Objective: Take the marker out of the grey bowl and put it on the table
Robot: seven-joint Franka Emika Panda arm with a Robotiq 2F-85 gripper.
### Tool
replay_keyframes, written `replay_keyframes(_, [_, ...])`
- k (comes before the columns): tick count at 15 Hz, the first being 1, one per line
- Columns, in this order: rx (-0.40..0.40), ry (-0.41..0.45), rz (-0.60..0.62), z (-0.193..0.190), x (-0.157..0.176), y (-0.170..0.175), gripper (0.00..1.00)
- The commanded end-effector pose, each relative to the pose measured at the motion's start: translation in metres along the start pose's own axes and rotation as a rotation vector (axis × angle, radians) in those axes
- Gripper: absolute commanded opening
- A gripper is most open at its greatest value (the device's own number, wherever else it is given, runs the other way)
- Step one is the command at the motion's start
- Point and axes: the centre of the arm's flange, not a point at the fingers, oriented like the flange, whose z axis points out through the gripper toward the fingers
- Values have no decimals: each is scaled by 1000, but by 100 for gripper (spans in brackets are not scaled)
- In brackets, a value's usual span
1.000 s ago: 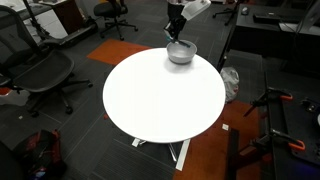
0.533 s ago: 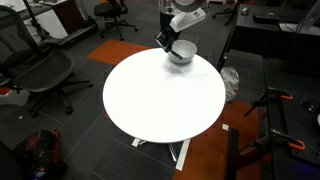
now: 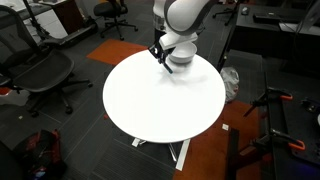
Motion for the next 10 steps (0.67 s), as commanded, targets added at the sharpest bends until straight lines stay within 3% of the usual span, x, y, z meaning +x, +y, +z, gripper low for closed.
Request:
replay_keyframes(1, [-3, -2, 45, 23, -9, -12, 5])
replay_keyframes(7, [-5, -47, 45, 59, -19, -20, 5])
replay_keyframes(9, [-3, -49, 41, 65, -21, -21, 45])
replay_keyframes(10, [-4, -49, 37, 66, -22, -21, 47])
